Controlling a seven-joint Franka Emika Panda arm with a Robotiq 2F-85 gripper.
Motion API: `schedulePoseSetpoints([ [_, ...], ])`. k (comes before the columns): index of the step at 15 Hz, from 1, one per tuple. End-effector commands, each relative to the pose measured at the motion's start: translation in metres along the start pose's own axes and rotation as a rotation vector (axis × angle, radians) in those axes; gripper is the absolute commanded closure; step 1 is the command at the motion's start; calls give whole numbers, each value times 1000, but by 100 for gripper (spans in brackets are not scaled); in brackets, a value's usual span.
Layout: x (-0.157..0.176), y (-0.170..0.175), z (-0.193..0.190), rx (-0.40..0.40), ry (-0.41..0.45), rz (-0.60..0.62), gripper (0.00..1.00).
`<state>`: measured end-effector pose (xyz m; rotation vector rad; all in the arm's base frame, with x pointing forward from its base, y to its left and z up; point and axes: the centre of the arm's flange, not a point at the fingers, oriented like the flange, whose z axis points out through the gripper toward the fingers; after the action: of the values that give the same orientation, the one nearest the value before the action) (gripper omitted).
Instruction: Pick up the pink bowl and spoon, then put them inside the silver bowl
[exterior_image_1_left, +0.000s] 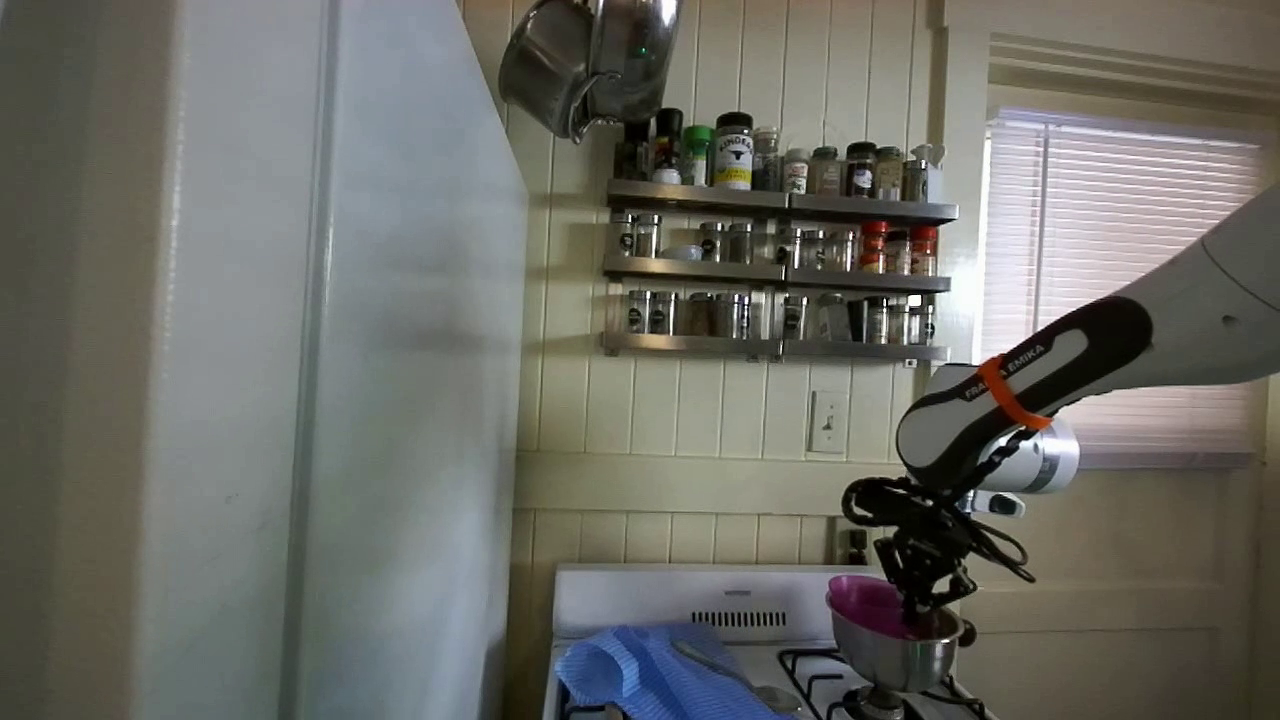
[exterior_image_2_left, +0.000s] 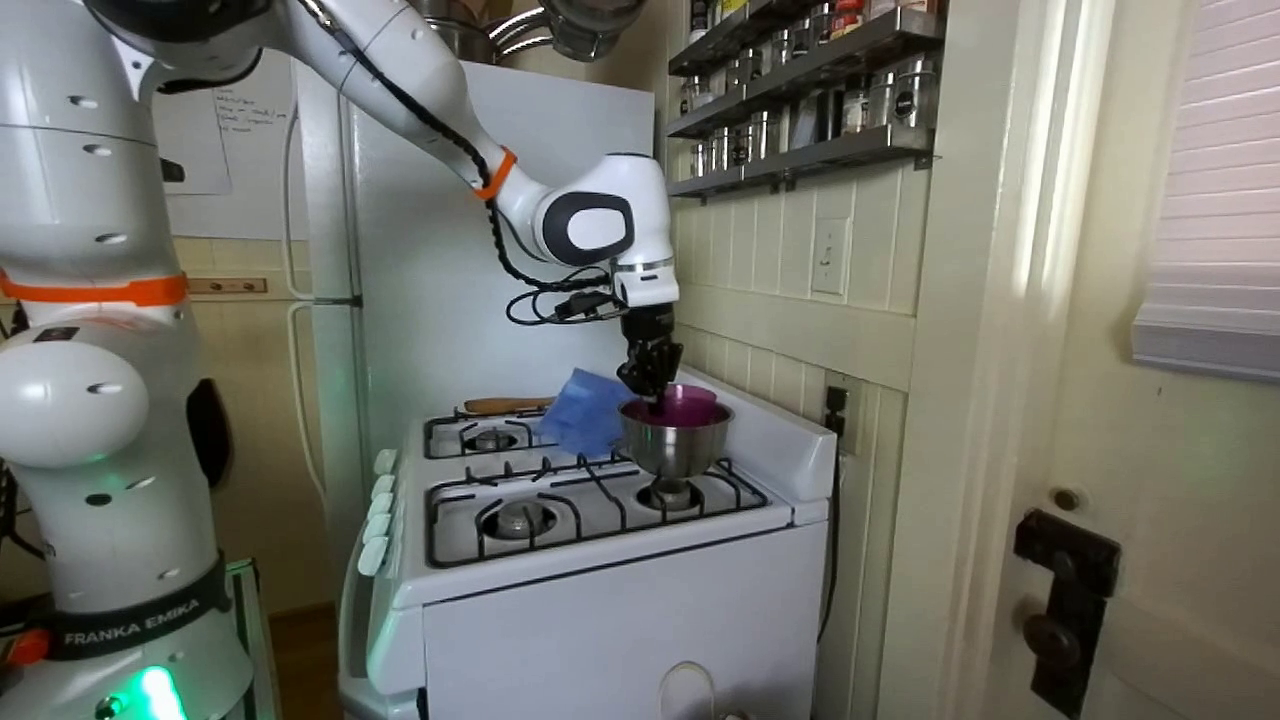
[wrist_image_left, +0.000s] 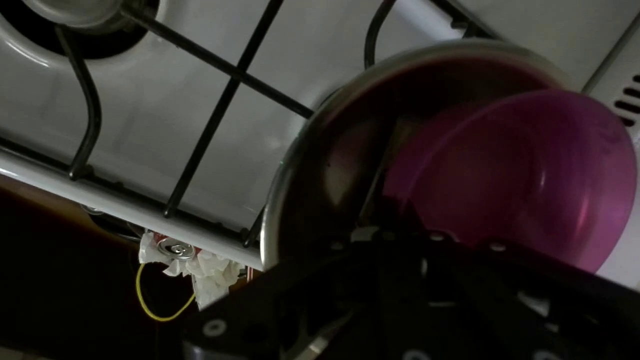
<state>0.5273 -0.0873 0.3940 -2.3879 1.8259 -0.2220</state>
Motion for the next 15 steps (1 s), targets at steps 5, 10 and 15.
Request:
schedulePoseSetpoints([
  [5,-5,8,4,7,-42,126,99],
  [10,-12,10,-6,24,-42,149,57],
  [15,-28,16,-30,56,-7,153,19],
])
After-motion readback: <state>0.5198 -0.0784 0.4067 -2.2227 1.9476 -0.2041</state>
